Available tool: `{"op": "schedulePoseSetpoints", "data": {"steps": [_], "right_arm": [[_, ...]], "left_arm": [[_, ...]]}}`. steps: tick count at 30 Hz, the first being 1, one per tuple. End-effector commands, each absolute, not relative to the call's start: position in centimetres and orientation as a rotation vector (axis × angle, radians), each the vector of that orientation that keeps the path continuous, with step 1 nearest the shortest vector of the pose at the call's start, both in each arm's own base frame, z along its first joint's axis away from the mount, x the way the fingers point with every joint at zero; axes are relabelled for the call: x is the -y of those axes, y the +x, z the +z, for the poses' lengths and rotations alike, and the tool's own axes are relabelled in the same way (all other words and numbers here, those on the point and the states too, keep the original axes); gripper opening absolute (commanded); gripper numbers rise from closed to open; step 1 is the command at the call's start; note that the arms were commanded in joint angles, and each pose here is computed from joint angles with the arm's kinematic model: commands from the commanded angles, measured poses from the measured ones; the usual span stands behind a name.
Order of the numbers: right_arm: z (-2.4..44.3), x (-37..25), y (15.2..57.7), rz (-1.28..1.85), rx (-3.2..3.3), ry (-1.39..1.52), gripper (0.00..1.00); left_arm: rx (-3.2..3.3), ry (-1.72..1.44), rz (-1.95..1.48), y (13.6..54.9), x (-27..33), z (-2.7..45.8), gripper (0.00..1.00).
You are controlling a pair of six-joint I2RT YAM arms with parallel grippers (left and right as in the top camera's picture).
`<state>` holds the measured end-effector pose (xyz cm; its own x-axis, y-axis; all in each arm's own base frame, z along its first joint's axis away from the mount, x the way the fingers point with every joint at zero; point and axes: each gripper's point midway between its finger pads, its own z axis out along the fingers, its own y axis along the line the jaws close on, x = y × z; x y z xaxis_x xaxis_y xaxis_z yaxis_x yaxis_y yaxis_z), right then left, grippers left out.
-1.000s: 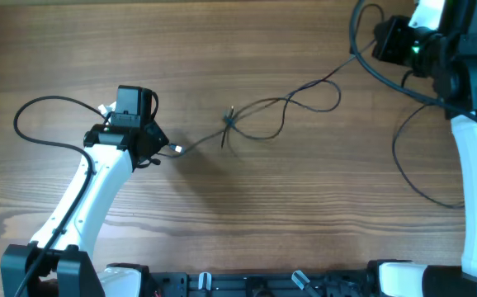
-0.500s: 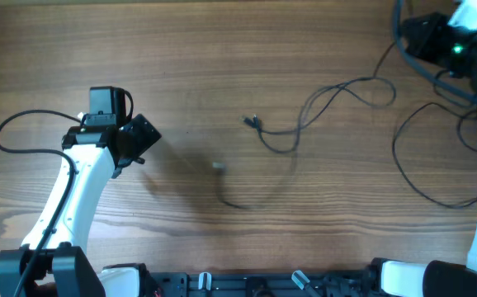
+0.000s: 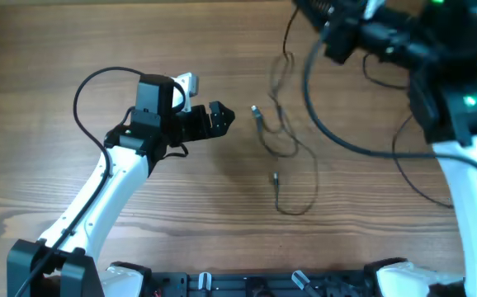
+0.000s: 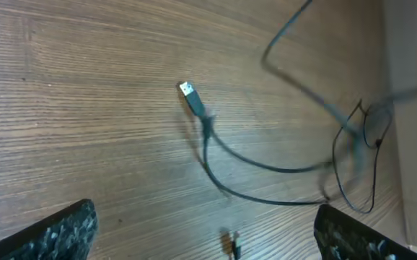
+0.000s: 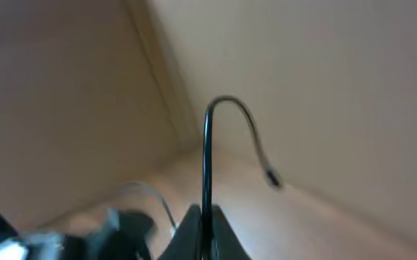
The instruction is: Untangle cables
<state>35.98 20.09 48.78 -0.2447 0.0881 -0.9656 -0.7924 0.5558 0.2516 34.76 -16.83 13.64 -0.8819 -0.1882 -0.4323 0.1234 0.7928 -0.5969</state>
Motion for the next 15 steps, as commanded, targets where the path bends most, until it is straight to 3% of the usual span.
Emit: {"op": "schedulePoseSetpoints", "data": {"steps": [1,5,7,9,15], "right_arm": [[56.8,-20.8,29.5,1.153,-1.361,-0.685,0.04],[58.8,-20.4,29.3,1.185,-1.305,-0.638,0.04],[57.6,-19.5,31.9,1.137,-1.391,-0.489,0.04],[56.5,-17.4,34.7,1.043,-1.457,-0.309,0.04],[57.2,-16.0,35.2,1.038,-1.435,-0.270,0.04]], "left_arm": [[-2.451,0.010,-0.926,35.0,17.6,14.8,1.00],[-2.278,0.202,-1.192,34.7,20.8,18.8,1.00],[-2.205,0.310,-1.328,33.7,22.2,20.5,1.00],[-2.183,0.370,-1.422,32.6,22.8,21.3,1.00],[-2.155,0.440,-1.512,31.3,23.4,22.0,1.00]]}}
